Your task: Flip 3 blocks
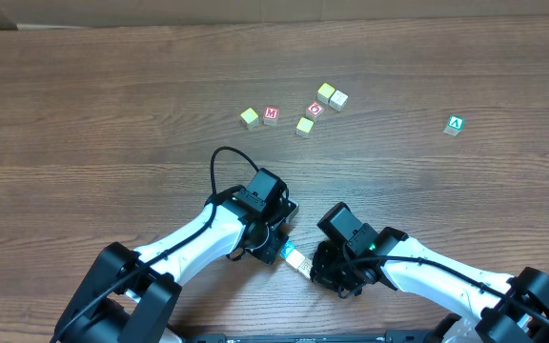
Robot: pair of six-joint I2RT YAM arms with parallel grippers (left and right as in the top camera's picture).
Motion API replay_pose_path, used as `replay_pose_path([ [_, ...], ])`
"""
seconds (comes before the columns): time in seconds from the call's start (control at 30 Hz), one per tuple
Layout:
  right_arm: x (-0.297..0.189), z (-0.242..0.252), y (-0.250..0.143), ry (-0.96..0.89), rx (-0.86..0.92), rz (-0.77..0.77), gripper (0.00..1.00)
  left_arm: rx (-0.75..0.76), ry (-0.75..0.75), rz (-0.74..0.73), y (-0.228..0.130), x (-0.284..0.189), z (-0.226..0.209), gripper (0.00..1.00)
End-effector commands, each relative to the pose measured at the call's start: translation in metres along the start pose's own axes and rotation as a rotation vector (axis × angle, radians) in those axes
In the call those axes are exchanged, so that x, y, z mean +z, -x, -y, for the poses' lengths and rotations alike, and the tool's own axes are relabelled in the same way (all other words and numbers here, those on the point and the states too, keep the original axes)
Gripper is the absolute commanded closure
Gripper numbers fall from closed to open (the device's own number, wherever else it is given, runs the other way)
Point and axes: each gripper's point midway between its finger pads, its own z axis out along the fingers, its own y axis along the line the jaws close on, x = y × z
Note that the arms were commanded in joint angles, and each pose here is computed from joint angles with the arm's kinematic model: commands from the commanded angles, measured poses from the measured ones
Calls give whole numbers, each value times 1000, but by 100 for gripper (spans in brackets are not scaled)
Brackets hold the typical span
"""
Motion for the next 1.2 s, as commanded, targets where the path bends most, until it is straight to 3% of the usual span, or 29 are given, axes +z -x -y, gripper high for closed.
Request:
replay_pose_path([
  [0.0,2,-1,1,-5,9,6,96,41,96,-45,-12,12,-18,96],
  [1.17,12,7,-9,-62,103,1,96,114,121,9,2,12,-21,96],
])
